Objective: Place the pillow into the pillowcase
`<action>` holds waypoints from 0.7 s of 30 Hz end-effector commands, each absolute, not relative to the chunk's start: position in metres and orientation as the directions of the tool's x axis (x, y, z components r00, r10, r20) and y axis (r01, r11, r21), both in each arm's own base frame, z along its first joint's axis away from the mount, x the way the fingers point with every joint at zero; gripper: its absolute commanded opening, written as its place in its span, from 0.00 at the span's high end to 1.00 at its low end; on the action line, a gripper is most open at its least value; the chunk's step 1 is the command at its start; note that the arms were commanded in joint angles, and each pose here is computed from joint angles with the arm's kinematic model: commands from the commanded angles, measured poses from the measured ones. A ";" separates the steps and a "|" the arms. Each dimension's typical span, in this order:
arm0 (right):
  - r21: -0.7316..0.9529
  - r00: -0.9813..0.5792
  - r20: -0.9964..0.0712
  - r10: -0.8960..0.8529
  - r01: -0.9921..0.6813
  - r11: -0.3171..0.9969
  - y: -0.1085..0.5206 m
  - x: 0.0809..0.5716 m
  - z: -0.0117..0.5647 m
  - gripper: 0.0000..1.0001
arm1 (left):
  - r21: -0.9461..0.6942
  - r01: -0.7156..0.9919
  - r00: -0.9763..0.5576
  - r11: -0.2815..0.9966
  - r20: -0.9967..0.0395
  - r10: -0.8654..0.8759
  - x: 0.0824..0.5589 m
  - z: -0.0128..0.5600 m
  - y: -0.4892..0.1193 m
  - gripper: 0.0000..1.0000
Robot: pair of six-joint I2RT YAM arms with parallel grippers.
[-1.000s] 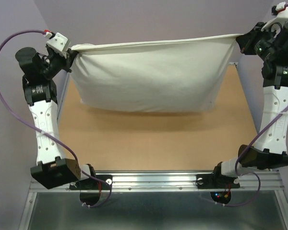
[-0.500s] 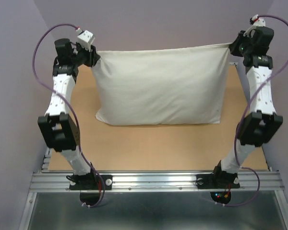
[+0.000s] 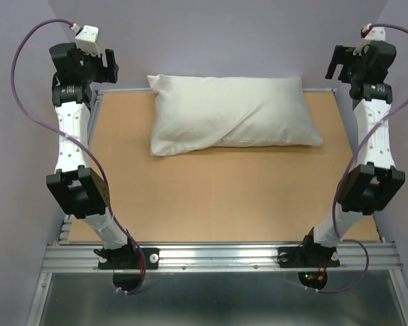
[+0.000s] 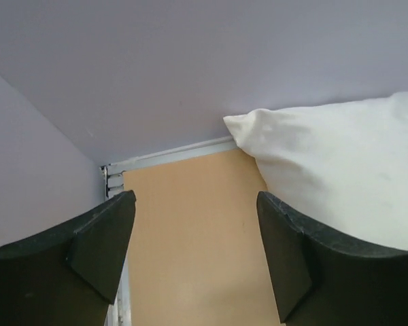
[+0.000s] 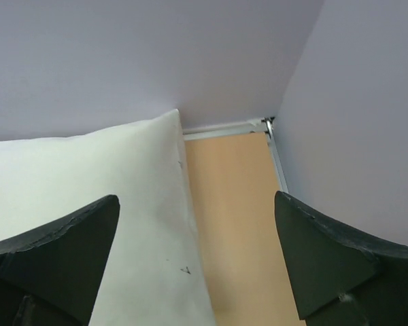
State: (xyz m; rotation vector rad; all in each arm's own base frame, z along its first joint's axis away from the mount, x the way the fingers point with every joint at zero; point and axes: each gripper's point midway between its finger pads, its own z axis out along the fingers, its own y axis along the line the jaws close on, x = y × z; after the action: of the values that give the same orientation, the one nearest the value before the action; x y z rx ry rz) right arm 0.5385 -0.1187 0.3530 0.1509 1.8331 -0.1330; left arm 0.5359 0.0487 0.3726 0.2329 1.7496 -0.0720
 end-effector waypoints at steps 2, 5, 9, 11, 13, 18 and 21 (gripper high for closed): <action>0.004 -0.274 -0.962 0.011 0.025 1.000 -0.083 0.495 0.360 0.00 | 0.046 0.248 -0.215 0.968 -0.971 0.102 0.519 0.363 0.032 0.01; 0.059 -0.388 -0.921 0.038 -0.043 0.997 -0.065 0.477 0.323 0.00 | -0.019 0.308 -0.310 0.951 -0.947 0.081 0.513 0.339 0.020 0.01; 0.113 -0.493 -0.869 0.048 -0.103 0.988 -0.046 0.446 0.281 0.00 | -0.072 0.368 -0.425 0.927 -0.900 0.099 0.499 0.299 0.000 0.01; 0.152 -0.557 -0.828 0.063 -0.115 0.982 -0.038 0.431 0.253 0.00 | -0.079 0.361 -0.480 0.929 -0.870 0.113 0.493 0.278 -0.006 0.01; 0.189 -0.615 -0.785 0.071 -0.130 0.973 -0.030 0.415 0.233 0.00 | -0.103 0.382 -0.536 0.918 -0.835 0.129 0.482 0.260 -0.020 0.01; 0.284 -0.696 -0.711 0.102 -0.152 0.947 -0.007 0.373 0.195 0.00 | -0.171 0.417 -0.603 0.893 -0.787 0.131 0.448 0.226 -0.043 0.01; 0.336 -0.725 -0.676 0.133 -0.143 0.931 0.003 0.353 0.180 0.00 | -0.152 0.426 -0.604 0.892 -0.782 0.155 0.432 0.215 -0.051 0.01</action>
State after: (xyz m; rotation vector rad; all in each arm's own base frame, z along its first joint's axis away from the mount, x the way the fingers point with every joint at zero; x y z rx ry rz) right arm 0.3784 -0.0163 0.1753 0.0128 2.3597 0.3734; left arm 0.4537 -0.0427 0.1907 0.3668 2.2765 -0.4310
